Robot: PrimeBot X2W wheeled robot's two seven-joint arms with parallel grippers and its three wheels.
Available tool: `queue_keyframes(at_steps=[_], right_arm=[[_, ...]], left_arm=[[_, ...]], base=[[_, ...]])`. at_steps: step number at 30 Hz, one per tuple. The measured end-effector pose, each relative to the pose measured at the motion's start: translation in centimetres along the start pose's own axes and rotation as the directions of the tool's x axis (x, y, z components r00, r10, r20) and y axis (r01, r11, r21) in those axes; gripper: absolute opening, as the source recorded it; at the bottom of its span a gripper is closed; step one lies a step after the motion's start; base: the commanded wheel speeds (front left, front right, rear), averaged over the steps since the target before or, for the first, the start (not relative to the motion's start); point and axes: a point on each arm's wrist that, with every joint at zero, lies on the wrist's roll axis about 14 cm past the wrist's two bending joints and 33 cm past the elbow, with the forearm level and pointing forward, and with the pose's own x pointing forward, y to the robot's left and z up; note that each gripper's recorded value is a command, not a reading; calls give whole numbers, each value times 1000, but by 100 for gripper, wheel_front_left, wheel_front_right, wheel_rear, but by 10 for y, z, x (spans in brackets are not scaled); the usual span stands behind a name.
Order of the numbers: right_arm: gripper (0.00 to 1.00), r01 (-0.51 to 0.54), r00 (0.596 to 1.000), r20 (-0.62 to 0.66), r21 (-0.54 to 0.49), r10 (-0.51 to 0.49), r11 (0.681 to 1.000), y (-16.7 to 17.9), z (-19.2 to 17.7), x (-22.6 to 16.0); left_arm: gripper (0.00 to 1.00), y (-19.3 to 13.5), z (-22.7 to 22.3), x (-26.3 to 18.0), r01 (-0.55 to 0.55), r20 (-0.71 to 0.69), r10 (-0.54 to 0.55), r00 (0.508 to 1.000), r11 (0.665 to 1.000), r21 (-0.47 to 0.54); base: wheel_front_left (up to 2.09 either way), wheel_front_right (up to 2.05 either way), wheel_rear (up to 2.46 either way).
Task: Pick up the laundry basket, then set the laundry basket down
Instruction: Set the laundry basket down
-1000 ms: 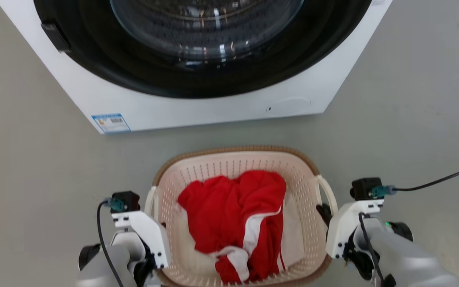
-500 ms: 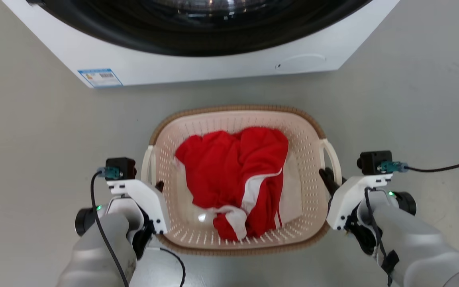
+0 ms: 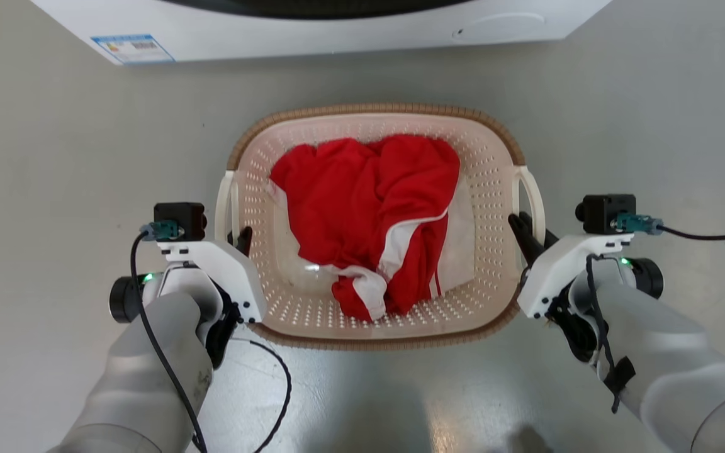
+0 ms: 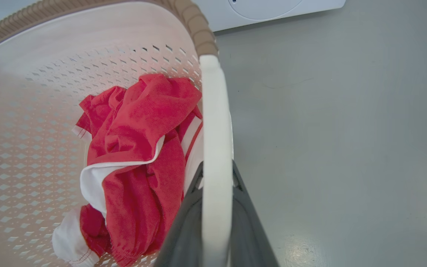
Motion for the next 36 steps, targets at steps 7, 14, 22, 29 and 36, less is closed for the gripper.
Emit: queue_keyframes(at_steps=[7, 14, 22, 29, 36], right_arm=[[0, 4, 1000, -16, 14, -4, 1000, -6, -5, 16], [0, 9, 1000, -24, 19, -9, 1000, -13, -9, 29], [0, 18, 999, -42, 26, -17, 1000, -18, -19, 36], [0, 21, 998, -64, 37, -19, 999, -21, -30, 45], [0, 26, 997, -79, 47, -22, 999, -24, -38, 52]], left_arm=[[0, 7, -7, 16, -10, -5, 10, 1000, 1000, -19], [0, 13, -12, 31, -19, -9, 19, 1000, 999, -27], [0, 17, -26, 38, -27, -38, 26, 999, 999, -38], [0, 23, -31, 47, -41, -52, 39, 998, 998, -41], [0, 28, -38, 53, -48, -67, 45, 997, 998, -44]], base=[[0, 0, 0], [0, 0, 0], [0, 0, 0], [0, 0, 0], [0, 0, 0]])
